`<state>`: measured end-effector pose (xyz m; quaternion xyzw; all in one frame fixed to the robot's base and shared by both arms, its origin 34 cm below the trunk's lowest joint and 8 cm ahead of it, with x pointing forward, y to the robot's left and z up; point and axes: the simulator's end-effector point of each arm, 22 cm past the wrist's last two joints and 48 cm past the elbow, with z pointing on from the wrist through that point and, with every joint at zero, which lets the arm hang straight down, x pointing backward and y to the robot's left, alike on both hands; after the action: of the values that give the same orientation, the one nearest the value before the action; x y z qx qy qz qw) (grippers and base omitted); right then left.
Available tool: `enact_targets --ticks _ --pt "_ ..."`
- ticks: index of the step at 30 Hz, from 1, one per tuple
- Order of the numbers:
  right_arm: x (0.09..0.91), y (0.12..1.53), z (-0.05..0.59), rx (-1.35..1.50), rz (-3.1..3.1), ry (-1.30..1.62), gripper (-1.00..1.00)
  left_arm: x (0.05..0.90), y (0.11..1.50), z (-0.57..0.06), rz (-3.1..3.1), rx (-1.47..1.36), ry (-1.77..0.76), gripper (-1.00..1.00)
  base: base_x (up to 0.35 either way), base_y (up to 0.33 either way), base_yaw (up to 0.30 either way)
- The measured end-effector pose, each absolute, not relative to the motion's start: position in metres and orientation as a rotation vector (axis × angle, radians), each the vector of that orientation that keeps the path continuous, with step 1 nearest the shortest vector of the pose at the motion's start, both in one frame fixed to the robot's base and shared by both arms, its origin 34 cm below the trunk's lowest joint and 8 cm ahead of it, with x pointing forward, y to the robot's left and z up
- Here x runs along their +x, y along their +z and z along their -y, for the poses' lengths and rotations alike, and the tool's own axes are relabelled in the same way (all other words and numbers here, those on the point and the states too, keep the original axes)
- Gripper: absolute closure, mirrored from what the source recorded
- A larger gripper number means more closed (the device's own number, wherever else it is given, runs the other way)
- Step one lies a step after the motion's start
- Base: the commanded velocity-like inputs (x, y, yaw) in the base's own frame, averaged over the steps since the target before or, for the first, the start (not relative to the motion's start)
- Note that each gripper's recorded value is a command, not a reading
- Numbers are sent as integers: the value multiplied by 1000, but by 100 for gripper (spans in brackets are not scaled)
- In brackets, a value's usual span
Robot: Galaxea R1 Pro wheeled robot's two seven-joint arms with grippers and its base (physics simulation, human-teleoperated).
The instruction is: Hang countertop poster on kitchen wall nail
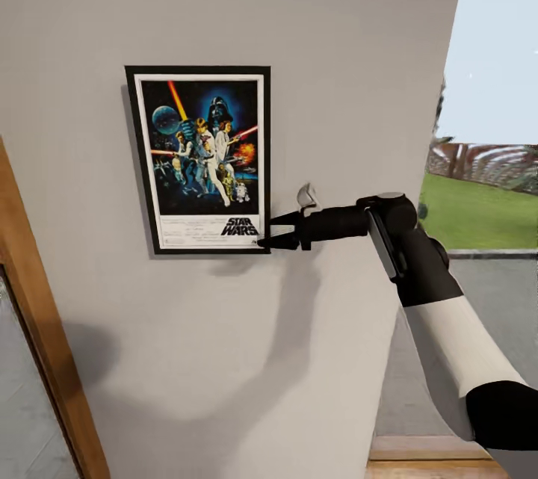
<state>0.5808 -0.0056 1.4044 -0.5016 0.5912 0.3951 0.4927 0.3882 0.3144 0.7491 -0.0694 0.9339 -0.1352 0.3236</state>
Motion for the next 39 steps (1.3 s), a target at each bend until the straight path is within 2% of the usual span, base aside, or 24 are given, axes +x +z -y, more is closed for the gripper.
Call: enact_targets --ticks 9,17,19,21,22,23,24,25,30,39 --pt "539 1339 1 -1283 -1409 1065 -100 388 749 -315 -2451 -182 -355 -100 -90 0 0" --pt "502 1198 19 -1249 -1464 1137 -100 387 749 -315 -2452 -182 -354 -100 -7 0 0" --pt "494 1152 40 -1157 -1501 1157 -100 387 749 -315 -2452 -183 -354 -100 -1 0 0" --pt "484 1028 92 -896 -1675 1234 -100 387 749 -318 -2454 -181 -351 -100 0 0 0" --pt "481 1010 99 -869 -1685 1232 -100 387 749 -319 -2454 -181 -350 -100 0 0 0" --pt "469 976 107 -816 -1729 1254 -100 387 749 -319 -2454 -181 -350 -100 0 0 0" --pt "457 916 149 -696 -1866 1190 -100 386 748 -320 -2458 -183 -348 -100 0 0 0" --pt "426 873 157 -580 -1994 1258 -100 386 748 -320 -2459 -183 -348 -100 0 0 0" --pt "413 799 193 -362 -2222 1044 -100 385 747 -320 -2460 -185 -344 -100 0 0 0" --pt "420 763 227 -233 -2324 782 -100 388 750 -319 -2449 -181 -342 -100 0 0 0"
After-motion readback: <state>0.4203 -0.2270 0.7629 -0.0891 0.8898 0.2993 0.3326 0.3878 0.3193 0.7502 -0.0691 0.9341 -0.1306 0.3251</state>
